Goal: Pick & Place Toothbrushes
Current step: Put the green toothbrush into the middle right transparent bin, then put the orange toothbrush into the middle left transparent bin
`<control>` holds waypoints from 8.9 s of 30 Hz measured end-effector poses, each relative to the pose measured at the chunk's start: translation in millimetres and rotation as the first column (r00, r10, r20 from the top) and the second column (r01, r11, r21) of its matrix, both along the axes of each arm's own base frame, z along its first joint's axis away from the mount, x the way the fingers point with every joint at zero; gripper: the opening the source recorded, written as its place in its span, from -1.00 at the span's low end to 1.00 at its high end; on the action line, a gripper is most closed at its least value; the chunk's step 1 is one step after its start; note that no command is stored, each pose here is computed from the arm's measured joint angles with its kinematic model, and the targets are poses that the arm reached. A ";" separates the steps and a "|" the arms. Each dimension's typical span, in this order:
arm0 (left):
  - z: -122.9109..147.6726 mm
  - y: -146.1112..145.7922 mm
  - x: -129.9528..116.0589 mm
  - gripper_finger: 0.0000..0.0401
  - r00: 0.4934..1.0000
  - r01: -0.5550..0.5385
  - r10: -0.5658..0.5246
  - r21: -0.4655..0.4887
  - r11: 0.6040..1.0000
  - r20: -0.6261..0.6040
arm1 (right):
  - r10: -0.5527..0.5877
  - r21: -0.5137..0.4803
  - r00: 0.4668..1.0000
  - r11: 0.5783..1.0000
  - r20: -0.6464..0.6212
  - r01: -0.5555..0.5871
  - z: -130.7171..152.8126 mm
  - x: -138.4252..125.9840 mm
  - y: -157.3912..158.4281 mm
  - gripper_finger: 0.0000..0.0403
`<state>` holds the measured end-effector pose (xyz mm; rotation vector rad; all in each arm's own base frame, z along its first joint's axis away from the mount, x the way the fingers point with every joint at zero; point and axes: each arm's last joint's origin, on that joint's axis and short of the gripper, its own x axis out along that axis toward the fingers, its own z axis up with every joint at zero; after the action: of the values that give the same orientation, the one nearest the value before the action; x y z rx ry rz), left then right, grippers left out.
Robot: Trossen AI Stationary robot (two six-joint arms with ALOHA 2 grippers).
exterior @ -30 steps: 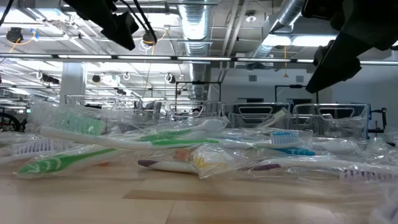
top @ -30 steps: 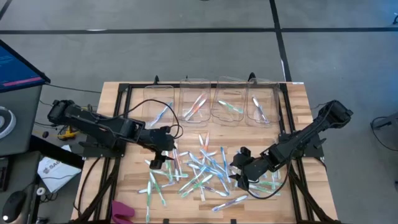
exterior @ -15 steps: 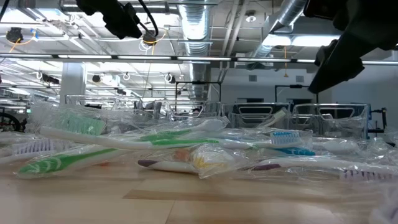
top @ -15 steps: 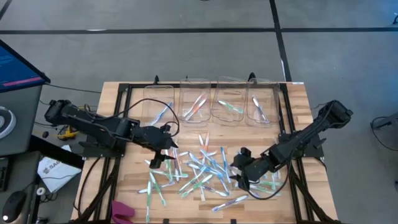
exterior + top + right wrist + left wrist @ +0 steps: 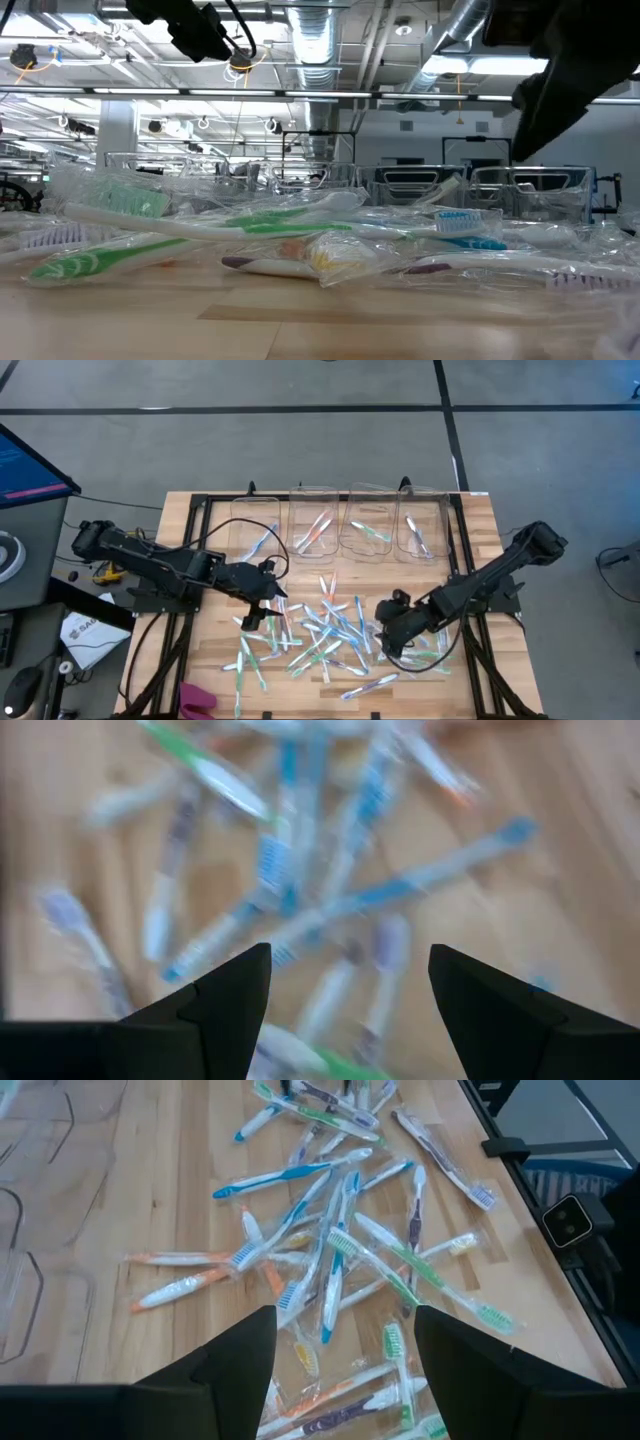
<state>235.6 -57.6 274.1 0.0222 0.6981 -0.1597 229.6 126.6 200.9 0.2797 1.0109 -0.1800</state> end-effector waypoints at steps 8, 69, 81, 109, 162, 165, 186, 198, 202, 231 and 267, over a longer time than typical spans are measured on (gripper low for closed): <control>0.0 -0.1 0.0 0.16 1.000 0.006 -0.006 0.007 1.000 0.001 | -0.236 -0.072 0.946 0.971 -0.220 0.226 13.2 -14.9 -14.8 0.32; -24.2 0.1 -0.6 0.16 0.999 0.017 -0.017 0.014 1.000 0.033 | -0.740 -0.188 0.404 0.572 -0.538 0.798 -35.7 -69.3 -28.2 0.32; -23.8 0.1 -0.2 0.16 0.999 0.016 -0.017 0.012 1.000 0.039 | -0.744 -0.199 0.410 0.578 -0.528 0.791 -54.2 -78.0 -34.3 0.32; -23.2 -0.1 0.2 0.16 0.999 0.017 -0.017 0.010 1.000 0.047 | -0.731 -0.117 0.435 0.569 -0.526 0.814 -71.5 -79.8 -35.4 0.21; -46.1 3.5 2.2 0.16 0.960 -0.044 0.022 0.072 0.996 0.280 | -0.420 -0.146 0.908 0.898 0.005 0.416 59.7 8.7 -33.2 -0.93; -46.0 3.5 2.3 0.16 0.959 -0.044 0.022 0.071 0.997 0.281 | -0.390 -0.179 0.920 0.903 0.037 0.390 75.1 18.5 -45.2 -0.92; -45.4 3.5 2.5 0.16 0.958 -0.044 0.022 0.069 0.997 0.286 | -0.473 -0.053 0.881 0.880 0.007 0.472 132.8 32.9 -222.3 -0.91; -45.4 3.5 2.5 0.16 0.958 -0.043 0.022 0.070 0.997 0.287 | -0.511 0.066 0.852 0.852 -0.113 0.520 72.1 60.5 -295.7 -0.91; -45.4 3.4 2.5 0.16 0.958 -0.043 0.021 0.069 0.997 0.286 | -0.538 0.068 0.820 0.827 -0.196 0.558 45.4 68.1 -308.1 -0.88; -53.6 -1.4 -1.4 0.16 0.963 0.076 -0.087 0.053 0.996 0.257 | -0.413 0.073 0.865 0.891 -0.284 0.449 158.1 57.6 -209.7 0.12; -79.9 -8.2 -15.3 0.16 0.967 0.189 -0.189 0.016 0.982 0.170 | -0.430 -0.542 0.903 0.758 0.006 0.364 50.6 -32.5 40.7 0.10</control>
<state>220.3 -65.8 194.2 0.1010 0.5236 -0.3373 197.1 167.3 251.6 -0.0341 0.9665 -0.8678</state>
